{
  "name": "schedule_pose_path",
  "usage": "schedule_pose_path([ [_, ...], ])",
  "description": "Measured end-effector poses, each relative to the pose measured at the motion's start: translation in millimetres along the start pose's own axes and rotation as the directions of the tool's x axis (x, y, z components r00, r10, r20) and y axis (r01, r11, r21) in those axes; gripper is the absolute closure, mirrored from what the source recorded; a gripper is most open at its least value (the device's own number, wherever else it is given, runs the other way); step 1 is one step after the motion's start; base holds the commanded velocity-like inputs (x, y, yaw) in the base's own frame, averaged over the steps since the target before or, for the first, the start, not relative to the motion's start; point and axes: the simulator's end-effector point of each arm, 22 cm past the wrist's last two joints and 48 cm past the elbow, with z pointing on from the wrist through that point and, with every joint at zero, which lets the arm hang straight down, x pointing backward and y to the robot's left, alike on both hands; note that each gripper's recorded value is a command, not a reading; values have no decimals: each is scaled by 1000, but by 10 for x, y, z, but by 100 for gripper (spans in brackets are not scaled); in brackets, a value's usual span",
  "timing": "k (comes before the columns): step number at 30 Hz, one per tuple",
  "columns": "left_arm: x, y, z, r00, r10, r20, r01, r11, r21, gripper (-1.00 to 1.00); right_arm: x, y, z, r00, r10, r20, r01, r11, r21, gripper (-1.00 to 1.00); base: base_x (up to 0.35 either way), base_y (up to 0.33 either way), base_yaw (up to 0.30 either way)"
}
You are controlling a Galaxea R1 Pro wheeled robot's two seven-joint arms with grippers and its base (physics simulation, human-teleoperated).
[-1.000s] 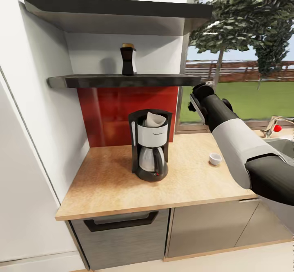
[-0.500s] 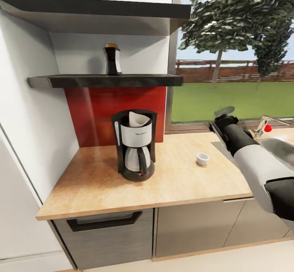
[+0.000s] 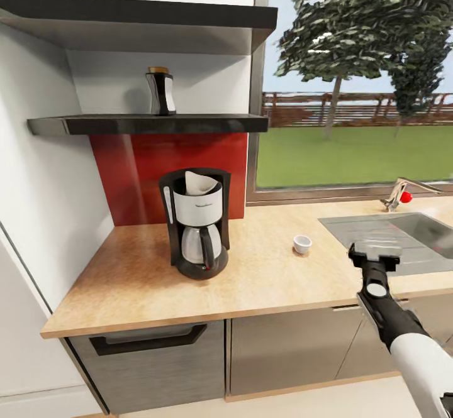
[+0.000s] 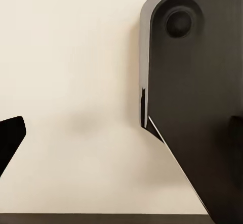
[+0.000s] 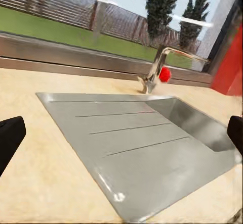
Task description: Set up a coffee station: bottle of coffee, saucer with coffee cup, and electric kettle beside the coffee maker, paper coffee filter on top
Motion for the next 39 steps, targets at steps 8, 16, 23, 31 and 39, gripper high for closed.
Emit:
schedule_pose_path([
  [8,-9,-10,0,1000,0,2,0,1000,1,-100,838,-543,-890,996,15,88,-32,981,191,-100,0,0,0],
  [16,-32,-23,1,1000,1,6,-1,1000,3,-100,1785,-879,-1696,998,52,-24,-45,972,232,-100,0,0,0],
  [23,-74,-47,3,1000,1,14,-1,1000,6,-100,2853,-851,-2481,957,17,-291,37,983,181,-100,0,0,0],
  [31,-71,-88,2,1000,2,13,-2,1000,12,-100,3442,158,-3186,884,-41,-465,-70,973,-219,-100,0,0,0],
  [39,-63,-102,0,1000,1,13,-1,1000,13,-100,3542,320,-3351,863,-59,-502,-107,950,-294,-100,0,-4,0],
])
